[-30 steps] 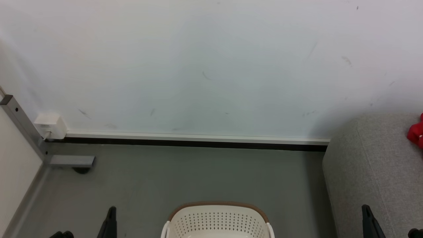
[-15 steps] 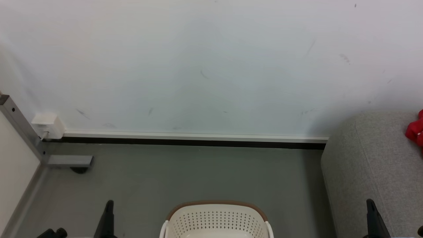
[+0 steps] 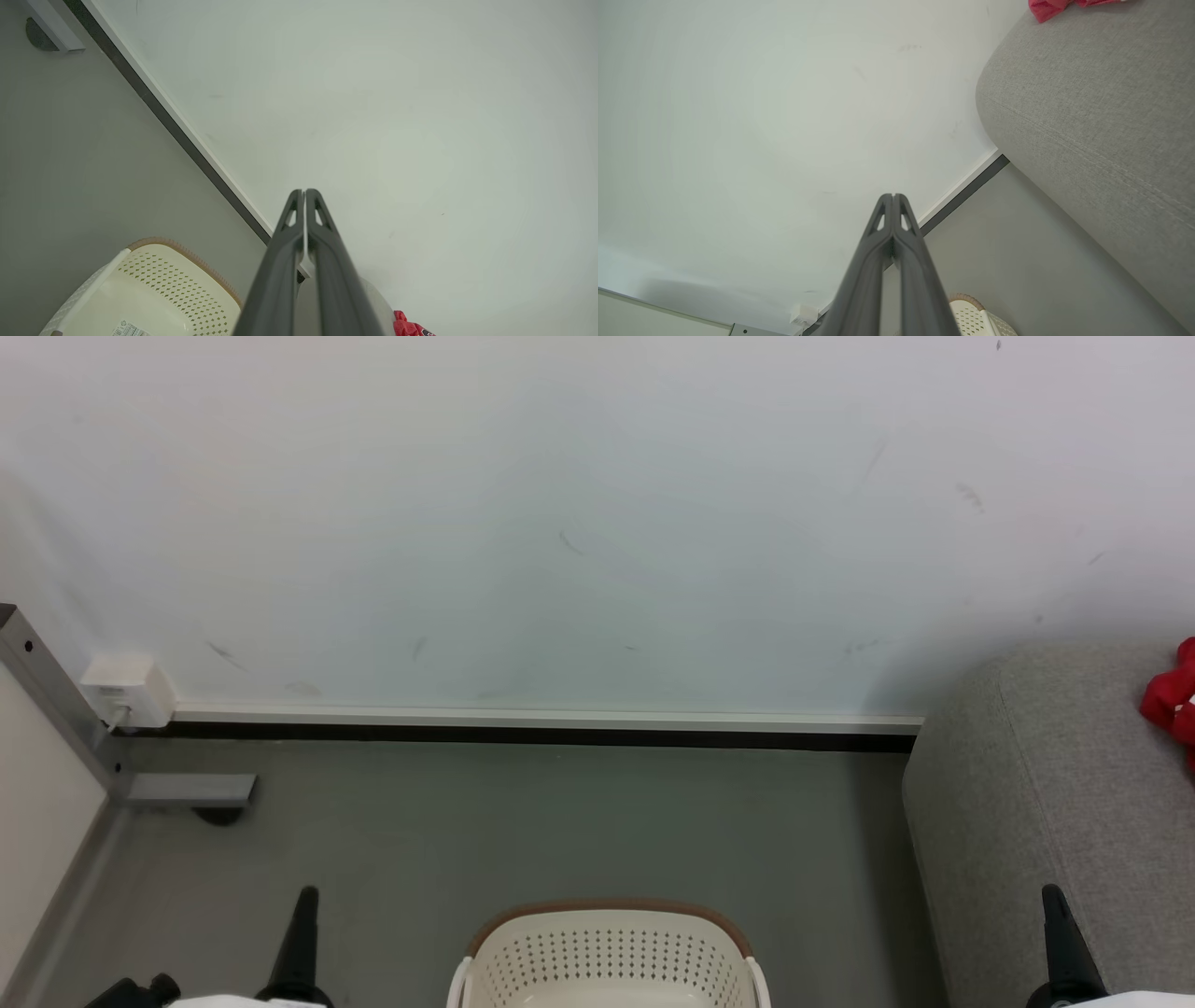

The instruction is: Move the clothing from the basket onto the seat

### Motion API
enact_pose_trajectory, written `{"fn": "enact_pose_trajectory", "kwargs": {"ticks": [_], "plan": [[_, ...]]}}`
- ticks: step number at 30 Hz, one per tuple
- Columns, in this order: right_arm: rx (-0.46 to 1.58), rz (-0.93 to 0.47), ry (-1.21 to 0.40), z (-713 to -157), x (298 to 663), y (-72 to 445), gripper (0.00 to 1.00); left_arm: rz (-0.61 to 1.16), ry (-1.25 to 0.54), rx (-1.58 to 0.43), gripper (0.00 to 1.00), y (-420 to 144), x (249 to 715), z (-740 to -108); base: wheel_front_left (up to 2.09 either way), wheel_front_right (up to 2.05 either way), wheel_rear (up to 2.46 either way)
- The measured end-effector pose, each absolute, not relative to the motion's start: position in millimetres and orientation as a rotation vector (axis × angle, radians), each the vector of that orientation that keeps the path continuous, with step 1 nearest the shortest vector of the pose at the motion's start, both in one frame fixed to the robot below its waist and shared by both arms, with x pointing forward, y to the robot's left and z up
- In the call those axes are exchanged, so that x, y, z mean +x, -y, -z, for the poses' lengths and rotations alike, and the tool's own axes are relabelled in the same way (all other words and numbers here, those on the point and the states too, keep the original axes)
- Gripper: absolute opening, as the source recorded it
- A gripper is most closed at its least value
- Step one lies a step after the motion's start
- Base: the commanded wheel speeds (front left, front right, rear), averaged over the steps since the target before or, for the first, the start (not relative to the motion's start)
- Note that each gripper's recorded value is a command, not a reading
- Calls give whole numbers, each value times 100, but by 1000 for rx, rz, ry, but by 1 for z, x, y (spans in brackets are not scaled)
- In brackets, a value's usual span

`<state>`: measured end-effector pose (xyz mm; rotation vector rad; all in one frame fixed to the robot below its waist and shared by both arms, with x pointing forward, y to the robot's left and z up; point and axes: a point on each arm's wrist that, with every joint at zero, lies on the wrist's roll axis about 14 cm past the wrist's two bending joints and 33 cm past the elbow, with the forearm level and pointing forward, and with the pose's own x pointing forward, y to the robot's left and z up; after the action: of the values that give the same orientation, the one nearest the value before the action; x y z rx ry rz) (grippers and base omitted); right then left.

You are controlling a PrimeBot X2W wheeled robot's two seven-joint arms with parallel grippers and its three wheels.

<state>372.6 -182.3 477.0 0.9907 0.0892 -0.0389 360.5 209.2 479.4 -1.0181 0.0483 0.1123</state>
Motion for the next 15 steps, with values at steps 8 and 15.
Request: {"fn": "enact_pose_trajectory", "kwargs": {"ticks": [8,15], "plan": [[1083,40,-80,-481,376,184,0,-105,-44,-1105,0,-208,365,-483,0,0,0],[1154,40,-75,-483,378,186,0,-97,-39,-1172,0,-208,368,-485,0,0,0]]}}
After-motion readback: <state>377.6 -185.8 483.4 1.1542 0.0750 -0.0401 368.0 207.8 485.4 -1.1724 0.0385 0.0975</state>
